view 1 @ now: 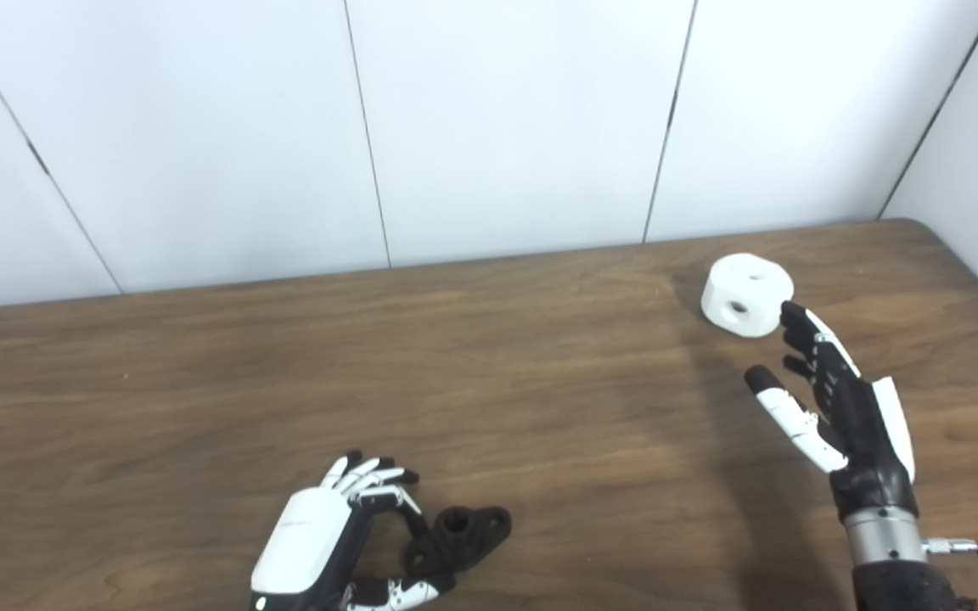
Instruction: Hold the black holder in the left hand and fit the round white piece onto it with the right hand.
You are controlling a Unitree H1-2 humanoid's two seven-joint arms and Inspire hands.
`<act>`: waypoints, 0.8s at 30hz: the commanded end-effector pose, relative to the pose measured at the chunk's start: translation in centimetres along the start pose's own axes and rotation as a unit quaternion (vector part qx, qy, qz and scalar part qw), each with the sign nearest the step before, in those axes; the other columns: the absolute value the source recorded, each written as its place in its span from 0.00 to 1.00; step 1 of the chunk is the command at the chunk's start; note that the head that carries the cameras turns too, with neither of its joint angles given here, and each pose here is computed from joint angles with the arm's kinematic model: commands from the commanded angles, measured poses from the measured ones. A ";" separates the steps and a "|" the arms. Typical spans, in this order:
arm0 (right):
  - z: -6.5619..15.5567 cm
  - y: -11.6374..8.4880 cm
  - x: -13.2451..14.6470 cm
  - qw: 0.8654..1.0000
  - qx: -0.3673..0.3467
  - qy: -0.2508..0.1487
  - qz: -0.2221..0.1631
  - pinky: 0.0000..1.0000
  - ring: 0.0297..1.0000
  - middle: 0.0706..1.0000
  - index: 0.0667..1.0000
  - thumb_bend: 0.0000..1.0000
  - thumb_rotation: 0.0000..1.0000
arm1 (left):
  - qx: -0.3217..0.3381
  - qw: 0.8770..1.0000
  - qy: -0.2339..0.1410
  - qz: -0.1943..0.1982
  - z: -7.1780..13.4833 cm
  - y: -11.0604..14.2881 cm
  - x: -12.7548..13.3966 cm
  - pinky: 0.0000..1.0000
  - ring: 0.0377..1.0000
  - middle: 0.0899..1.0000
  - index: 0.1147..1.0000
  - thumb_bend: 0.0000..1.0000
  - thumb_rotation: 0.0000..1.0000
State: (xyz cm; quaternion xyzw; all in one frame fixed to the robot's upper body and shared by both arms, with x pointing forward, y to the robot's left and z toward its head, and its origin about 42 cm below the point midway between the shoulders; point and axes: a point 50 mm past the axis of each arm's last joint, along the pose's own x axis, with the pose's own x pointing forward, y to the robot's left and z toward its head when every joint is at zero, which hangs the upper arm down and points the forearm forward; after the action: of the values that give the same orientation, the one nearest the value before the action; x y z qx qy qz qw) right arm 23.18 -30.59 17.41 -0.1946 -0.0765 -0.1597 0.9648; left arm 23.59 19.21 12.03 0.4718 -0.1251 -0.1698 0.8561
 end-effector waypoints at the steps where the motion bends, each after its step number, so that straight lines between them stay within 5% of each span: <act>1: 1.6 -0.5 0.8 0.999 -0.005 -0.041 -0.017 0.82 0.88 0.89 0.87 0.62 0.68 | 0.018 1.000 0.009 -0.021 -0.8 -0.6 -0.6 0.96 0.86 0.76 0.42 0.52 0.05; 6: 2.1 -0.8 1.7 0.998 -0.017 -0.055 -0.027 0.84 0.89 0.89 0.86 0.63 0.64 | 0.016 1.000 0.009 -0.020 -0.9 -0.6 -0.5 0.96 0.86 0.76 0.42 0.52 0.05; 12: 3.0 -2.0 3.5 0.996 -0.038 -0.067 -0.049 0.70 0.84 0.90 0.87 0.66 0.58 | 0.019 1.000 0.010 -0.019 -0.9 -0.6 -0.5 0.95 0.85 0.76 0.42 0.52 0.04; 18: 3.6 -3.6 6.6 0.990 -0.089 -0.062 -0.087 0.81 0.84 0.84 0.82 0.70 0.40 | 0.018 1.000 0.008 -0.018 -1.0 -0.5 -0.4 0.94 0.85 0.75 0.42 0.52 0.04; 24: 3.9 -5.2 10.4 0.983 -0.169 -0.030 -0.070 0.97 0.96 0.95 0.82 0.82 0.37 | 0.019 1.000 0.010 -0.020 -1.1 -0.2 -0.4 0.94 0.85 0.76 0.42 0.52 0.04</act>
State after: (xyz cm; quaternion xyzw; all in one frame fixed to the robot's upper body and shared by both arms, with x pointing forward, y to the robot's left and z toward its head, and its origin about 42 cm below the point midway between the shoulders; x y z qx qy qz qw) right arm 30.15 -36.04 22.99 -0.3335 -0.0692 -0.2261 0.9126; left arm 23.75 19.47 11.94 0.4728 -0.1282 -0.1674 0.8556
